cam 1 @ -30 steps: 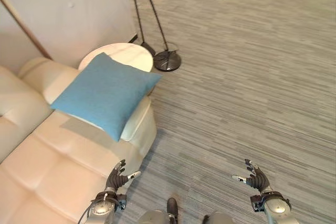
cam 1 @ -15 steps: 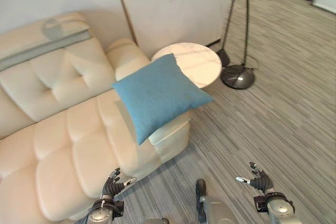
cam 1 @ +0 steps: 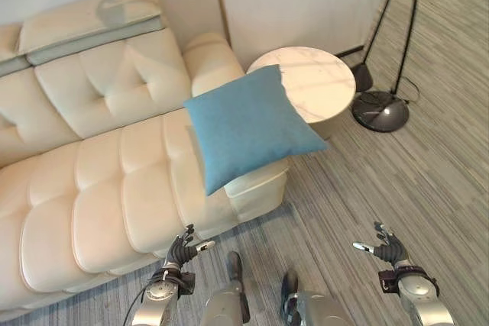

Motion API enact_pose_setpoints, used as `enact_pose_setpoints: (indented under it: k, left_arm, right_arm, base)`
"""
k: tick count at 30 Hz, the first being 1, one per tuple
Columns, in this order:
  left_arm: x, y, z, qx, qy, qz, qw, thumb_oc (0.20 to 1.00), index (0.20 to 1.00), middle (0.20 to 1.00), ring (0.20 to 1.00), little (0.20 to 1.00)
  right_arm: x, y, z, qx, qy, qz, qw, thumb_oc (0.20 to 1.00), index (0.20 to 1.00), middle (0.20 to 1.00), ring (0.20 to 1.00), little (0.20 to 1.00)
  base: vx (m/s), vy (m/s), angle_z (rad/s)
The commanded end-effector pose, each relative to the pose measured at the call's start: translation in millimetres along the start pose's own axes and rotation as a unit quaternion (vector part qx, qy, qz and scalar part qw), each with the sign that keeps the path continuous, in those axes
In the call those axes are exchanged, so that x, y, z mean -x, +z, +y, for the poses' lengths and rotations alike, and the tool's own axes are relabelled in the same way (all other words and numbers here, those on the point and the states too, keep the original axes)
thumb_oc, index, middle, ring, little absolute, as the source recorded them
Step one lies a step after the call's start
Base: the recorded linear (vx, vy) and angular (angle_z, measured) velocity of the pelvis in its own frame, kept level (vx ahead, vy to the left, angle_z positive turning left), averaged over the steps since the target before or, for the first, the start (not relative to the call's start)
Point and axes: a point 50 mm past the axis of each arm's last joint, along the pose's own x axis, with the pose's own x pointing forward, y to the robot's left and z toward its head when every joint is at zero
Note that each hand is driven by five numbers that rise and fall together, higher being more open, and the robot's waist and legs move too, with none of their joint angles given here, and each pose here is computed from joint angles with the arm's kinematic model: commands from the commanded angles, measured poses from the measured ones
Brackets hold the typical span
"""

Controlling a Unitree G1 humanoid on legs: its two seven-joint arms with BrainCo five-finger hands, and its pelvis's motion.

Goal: Pick up all the scattered cushions and arrange them neatly on the sofa.

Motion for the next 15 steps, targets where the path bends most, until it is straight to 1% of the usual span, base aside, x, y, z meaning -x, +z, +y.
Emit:
enact_pose_setpoints:
  k: [1,7,12,13,14,15]
  left_arm:
    - [4.4,6.7,22.1,-0.013,0.029,-0.027,0.999,1.000,1.000,1.000,1.000,1.000]
    - [-0.1,22.2,38.4,-0.015,0.055,-0.051,0.997,1.000,1.000,1.000,1.000,1.000]
    - [2.2,20.2,39.0,-0.002,0.058,-0.050,0.997,1.000,1.000,1.000,1.000,1.000]
    - [2.4,19.7,38.9,0.001,0.058,-0.049,0.997,1.000,1.000,1.000,1.000,1.000]
    - [2.4,21.0,38.7,0.007,0.059,-0.053,0.997,1.000,1.000,1.000,1.000,1.000]
    - [2.4,21.0,38.7,0.007,0.059,-0.053,0.997,1.000,1.000,1.000,1.000,1.000]
  right_arm:
    - [4.7,5.9,-6.5,0.015,-0.004,-0.025,1.000,1.000,1.000,1.000,1.000,1.000]
    - [2.1,14.7,-0.1,0.010,0.005,-0.043,0.999,1.000,1.000,1.000,1.000,1.000]
    - [-0.3,16.3,-6.7,0.011,-0.013,-0.041,0.999,1.000,1.000,1.000,1.000,1.000]
    - [-0.6,17.5,-10.4,0.018,-0.020,-0.043,0.999,1.000,1.000,1.000,1.000,1.000]
    - [-0.9,22.8,-19.7,0.056,-0.034,-0.053,0.996,1.000,1.000,1.000,1.000,1.000]
    - [-0.9,22.8,-19.7,0.056,-0.034,-0.053,0.996,1.000,1.000,1.000,1.000,1.000]
  base:
    - [0.29,0.214,-0.46]
    - [0.25,0.156,-0.01]
    - [0.18,0.006,0.13]
    - [0.25,-0.055,0.23]
    - [0.18,-0.051,0.29]
    - [0.17,-0.050,0.45]
